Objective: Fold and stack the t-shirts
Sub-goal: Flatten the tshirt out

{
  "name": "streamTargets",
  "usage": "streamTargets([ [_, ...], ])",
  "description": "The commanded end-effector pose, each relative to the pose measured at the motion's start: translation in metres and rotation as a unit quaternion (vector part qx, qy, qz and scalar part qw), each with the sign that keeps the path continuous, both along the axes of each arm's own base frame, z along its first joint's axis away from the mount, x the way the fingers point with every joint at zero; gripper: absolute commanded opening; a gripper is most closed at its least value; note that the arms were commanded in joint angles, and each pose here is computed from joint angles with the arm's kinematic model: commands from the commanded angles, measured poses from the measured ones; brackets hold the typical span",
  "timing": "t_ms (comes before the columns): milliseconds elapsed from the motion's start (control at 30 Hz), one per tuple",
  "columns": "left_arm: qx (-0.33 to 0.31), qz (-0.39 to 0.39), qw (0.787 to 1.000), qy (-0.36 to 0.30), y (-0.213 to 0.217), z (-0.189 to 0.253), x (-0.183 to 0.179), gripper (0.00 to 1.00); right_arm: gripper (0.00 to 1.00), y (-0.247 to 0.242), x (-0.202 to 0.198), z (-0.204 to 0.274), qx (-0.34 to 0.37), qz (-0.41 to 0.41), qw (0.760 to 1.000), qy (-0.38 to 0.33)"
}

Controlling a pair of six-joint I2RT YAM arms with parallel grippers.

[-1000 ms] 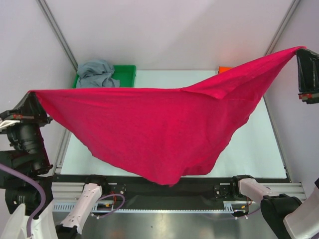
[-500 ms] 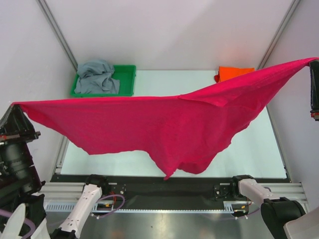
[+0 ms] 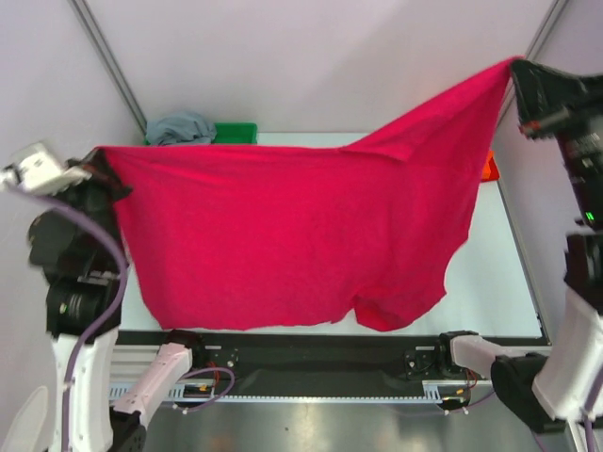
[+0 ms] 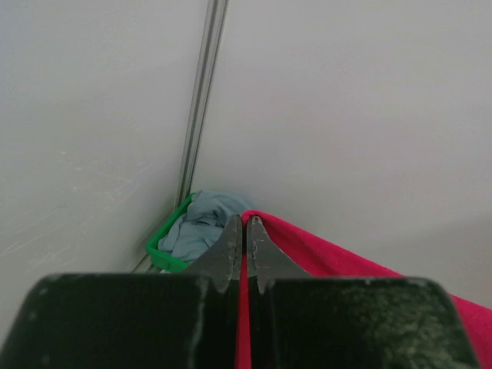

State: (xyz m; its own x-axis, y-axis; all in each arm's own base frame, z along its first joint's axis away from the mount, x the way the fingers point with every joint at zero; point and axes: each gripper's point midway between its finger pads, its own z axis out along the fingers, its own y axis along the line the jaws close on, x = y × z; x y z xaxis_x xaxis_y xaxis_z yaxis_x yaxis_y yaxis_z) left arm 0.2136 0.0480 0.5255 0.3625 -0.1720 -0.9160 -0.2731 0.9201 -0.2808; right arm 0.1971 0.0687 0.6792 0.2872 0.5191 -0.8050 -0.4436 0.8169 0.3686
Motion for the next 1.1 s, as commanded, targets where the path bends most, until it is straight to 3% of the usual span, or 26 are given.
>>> streamTargets([
  [0,-0.008,0.01,0.999,-0.031,0.002,0.023,0.009,0.0,0.0,-0.007,0.014,0.023,0.009,-0.022,0.999,-0.038],
  [133,-0.015,-0.015,0.999,-0.049,-0.005,0.042,0.0,0.0,0.0,-0.006,-0.002,0.034,0.014,-0.014,0.998,-0.054],
  [467,-0.019,-0.027,0.998,-0.06,0.003,0.029,-0.075,0.0,0.0,-0.009,-0.089,0.04,0.025,0.001,0.996,-0.082],
  [700,-0.025,-0.034,0.994,-0.097,0.009,0.043,-0.118,0.0,0.0,-0.009,-0.132,0.045,0.035,0.013,0.994,-0.106],
  [900,-0.023,-0.038,0.993,-0.106,0.012,0.052,-0.127,0.0,0.0,-0.005,-0.133,0.042,0.042,0.022,0.994,-0.099],
  [1067,-0.011,-0.037,0.996,-0.084,0.006,0.047,-0.097,0.0,0.0,-0.004,-0.097,0.031,0.046,0.021,0.996,-0.069],
])
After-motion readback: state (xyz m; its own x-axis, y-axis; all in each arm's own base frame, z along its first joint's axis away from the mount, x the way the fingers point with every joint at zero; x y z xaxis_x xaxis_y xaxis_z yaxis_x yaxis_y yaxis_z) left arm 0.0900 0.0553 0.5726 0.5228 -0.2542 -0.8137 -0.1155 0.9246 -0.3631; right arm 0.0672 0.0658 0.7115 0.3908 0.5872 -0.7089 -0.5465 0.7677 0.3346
